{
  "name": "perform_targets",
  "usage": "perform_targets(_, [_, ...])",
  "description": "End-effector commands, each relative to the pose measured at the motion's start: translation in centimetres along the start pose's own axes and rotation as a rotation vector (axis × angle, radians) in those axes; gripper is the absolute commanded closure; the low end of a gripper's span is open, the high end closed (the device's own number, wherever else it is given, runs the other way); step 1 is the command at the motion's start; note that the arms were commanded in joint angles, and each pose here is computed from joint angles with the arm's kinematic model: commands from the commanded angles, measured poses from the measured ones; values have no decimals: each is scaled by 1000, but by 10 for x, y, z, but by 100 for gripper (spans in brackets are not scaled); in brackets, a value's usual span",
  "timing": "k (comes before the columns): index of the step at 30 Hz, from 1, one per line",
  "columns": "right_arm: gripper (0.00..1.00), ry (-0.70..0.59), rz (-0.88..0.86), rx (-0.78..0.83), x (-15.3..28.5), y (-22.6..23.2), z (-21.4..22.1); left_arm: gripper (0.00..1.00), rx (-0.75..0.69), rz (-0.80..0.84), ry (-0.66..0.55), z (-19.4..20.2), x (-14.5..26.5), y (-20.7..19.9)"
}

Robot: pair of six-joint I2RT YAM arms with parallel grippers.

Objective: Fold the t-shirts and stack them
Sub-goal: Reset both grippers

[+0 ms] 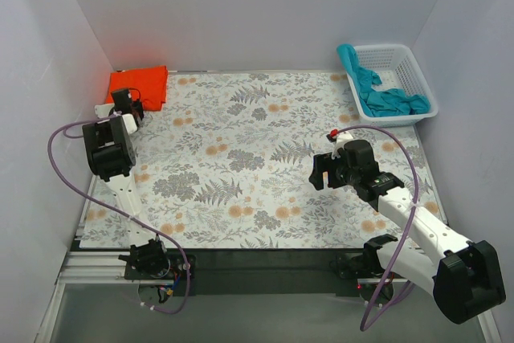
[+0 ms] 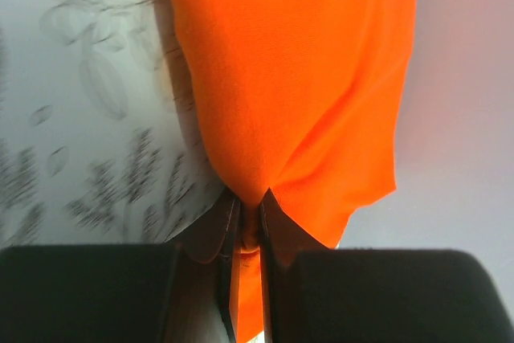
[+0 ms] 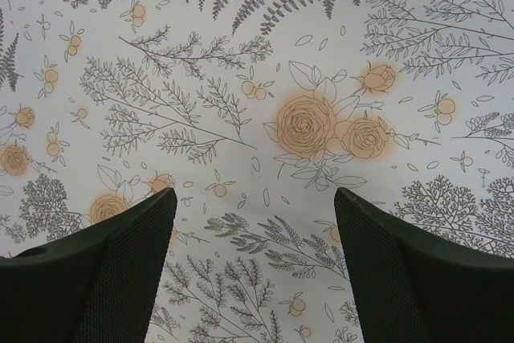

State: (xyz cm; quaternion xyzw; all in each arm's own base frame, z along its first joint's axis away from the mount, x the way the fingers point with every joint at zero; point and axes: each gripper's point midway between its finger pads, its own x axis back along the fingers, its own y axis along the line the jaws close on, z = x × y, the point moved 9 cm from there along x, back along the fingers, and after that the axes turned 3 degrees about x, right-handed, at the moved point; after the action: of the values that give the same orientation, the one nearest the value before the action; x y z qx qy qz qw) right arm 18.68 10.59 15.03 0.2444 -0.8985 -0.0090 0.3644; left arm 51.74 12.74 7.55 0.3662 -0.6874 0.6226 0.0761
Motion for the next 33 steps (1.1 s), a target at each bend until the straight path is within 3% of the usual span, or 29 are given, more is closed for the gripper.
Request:
perform_targets(1, [14,-37,13,20,3,-1,-10,100,147,-92,19,3,-18,14])
perform_targets(18, [14,-27,-3,18,2,0,-8,100,-27,-196,132,1,-19,43])
perform_targets(19, [14,-27,-6,18,2,0,-9,95,-29,-200,132,0,-17,45])
perform_targets(22, [14,-19,-15,17,1,1,-8,69,-23,-208,124,-2,-6,46])
perform_targets(25, [15,-36,-32,9,4,3,-11,55,-5,-216,131,-3,10,47])
perform_targets(30, [14,-68,-48,-21,15,9,-26,24,4,-234,162,-5,41,49])
perform_targets(33, [14,-101,-24,-56,27,11,-35,12,5,-267,195,-6,70,54])
